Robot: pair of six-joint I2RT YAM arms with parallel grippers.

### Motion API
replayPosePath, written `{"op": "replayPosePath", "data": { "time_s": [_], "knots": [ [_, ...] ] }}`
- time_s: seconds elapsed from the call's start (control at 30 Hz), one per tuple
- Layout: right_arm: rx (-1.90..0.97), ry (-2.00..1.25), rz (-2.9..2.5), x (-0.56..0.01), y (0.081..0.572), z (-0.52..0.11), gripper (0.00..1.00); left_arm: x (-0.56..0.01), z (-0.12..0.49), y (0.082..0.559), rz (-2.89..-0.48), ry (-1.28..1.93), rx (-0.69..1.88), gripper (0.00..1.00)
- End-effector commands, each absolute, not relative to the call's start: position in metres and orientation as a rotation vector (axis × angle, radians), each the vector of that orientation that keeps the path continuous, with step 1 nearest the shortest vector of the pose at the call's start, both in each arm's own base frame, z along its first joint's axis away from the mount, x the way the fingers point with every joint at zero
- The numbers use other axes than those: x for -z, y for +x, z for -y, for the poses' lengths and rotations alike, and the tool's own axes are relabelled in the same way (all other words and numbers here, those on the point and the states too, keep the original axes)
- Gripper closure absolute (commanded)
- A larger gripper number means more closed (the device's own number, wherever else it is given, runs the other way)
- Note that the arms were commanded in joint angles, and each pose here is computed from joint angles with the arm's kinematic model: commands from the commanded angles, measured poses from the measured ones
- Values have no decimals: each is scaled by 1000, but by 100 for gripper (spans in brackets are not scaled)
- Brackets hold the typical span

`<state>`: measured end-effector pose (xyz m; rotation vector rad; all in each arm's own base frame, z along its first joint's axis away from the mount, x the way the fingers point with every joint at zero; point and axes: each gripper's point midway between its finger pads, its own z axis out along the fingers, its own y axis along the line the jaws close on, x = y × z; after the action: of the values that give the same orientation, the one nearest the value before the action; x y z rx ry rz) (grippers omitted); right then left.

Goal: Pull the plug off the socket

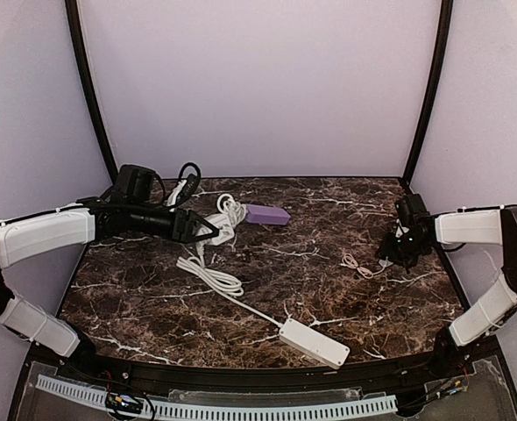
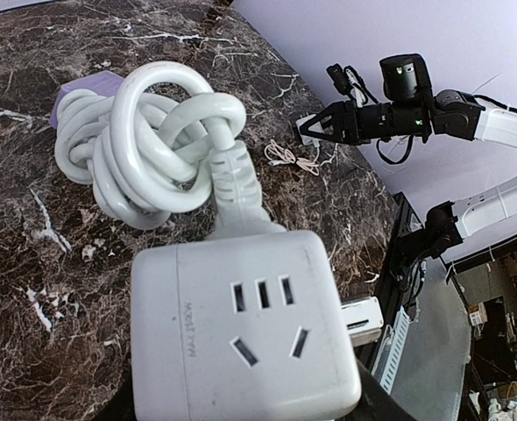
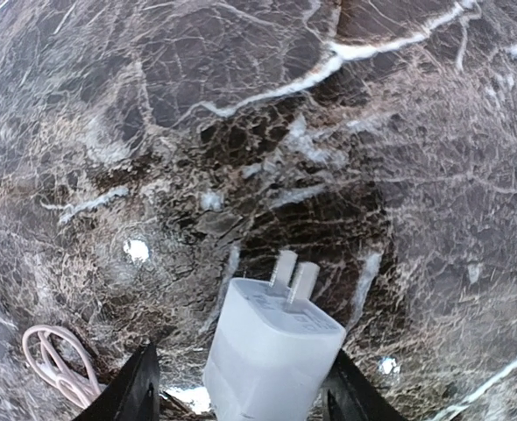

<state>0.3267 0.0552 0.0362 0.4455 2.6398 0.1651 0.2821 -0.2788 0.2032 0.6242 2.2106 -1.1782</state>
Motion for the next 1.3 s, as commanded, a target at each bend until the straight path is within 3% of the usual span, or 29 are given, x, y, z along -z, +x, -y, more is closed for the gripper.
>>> {"op": "replayPosePath", "data": {
  "time_s": [0.0,0.23,0.37,0.63,1.07,1.27],
  "knots": [
    [-148,466,-2625,-34,328,-50,44,-244,284,288,-2033,689,1192,97],
    [-139,481,-2590,-46,328,-45,15,-242,284,288,-2036,689,1194,97],
    [-141,493,-2557,-60,327,-41,7,-242,284,288,-2036,689,1193,97],
    [-290,400,-2472,-106,325,-58,6,-241,284,288,-2031,689,1192,97],
    [-806,-85,-2301,-187,290,-188,8,-256,298,267,-1913,802,1302,99],
    [-914,-108,-2279,-207,284,-240,10,-252,310,252,-1896,877,1287,99]
  ]
}}
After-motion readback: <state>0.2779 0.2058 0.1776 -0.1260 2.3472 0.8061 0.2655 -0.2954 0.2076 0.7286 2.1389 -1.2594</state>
